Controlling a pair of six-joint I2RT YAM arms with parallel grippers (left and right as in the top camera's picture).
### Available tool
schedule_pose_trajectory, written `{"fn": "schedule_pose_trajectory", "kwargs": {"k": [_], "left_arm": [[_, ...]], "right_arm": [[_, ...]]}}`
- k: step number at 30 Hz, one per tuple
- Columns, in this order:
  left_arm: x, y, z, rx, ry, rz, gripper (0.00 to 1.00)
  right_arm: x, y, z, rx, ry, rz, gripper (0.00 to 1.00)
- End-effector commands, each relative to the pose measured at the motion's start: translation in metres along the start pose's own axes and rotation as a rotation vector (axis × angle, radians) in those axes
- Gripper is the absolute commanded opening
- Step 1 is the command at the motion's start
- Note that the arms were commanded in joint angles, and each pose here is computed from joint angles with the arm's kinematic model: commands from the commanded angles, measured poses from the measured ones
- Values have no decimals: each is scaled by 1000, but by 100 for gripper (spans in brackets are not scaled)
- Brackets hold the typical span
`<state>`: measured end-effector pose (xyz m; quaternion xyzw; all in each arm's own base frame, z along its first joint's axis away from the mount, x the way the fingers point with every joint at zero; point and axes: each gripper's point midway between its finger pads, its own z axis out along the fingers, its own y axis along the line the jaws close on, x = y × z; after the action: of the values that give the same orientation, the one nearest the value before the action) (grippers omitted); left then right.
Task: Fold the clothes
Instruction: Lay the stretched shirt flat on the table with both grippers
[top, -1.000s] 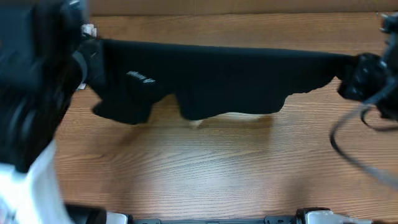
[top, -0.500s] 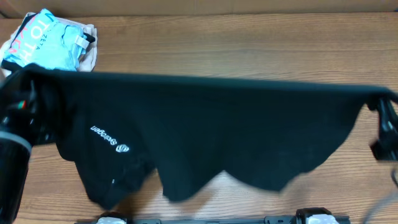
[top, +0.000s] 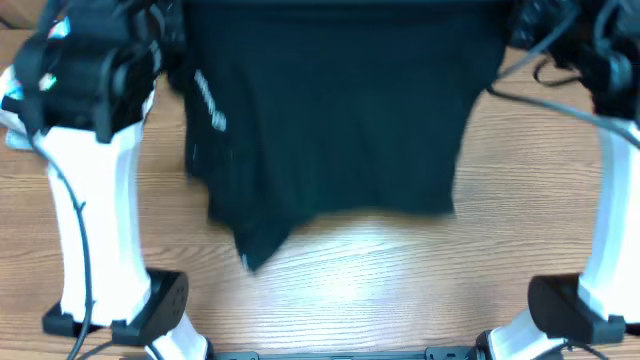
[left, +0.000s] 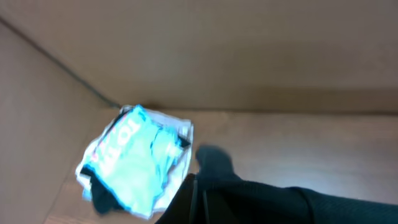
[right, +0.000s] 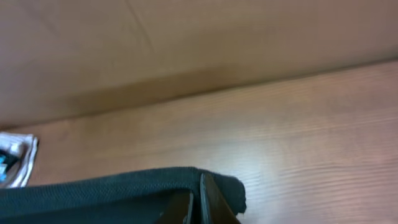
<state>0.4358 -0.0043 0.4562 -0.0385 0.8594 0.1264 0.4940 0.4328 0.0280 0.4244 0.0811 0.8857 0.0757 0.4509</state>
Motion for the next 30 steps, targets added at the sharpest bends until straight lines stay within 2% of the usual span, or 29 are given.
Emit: {"fn": "schedule_pose_trajectory", "kwargs": {"k": [1, 6, 10, 15, 20, 22, 25, 28, 30], "left_arm": [[-37, 34, -31, -114, -157, -12, 4], [-70, 45, -60, -119, -303, -49, 4], [-59, 31, -54, -52, -257, -17, 4], [4, -12, -11, 111, 14, 80, 5], [95, -51, 37, 215, 409, 128, 4], [132, -60, 55, 211, 567, 135, 4], [169, -84, 80, 277, 709, 129, 4], [204, -103, 87, 348, 845, 116, 4], [233, -104, 89, 334, 944, 135, 4]], "right_arm": [[-32, -11, -29, 51, -148, 3, 4], [-47, -11, -38, 45, -211, -7, 4], [-27, -16, -12, 69, -109, -8, 4], [21, -24, 41, 91, 123, -10, 4], [87, -35, 83, 121, 412, -1, 4], [110, -37, 92, 127, 512, 5, 4], [136, -40, 100, 131, 612, 15, 4], [161, -46, 104, 149, 702, 24, 4], [179, -49, 104, 160, 770, 29, 4]]}}
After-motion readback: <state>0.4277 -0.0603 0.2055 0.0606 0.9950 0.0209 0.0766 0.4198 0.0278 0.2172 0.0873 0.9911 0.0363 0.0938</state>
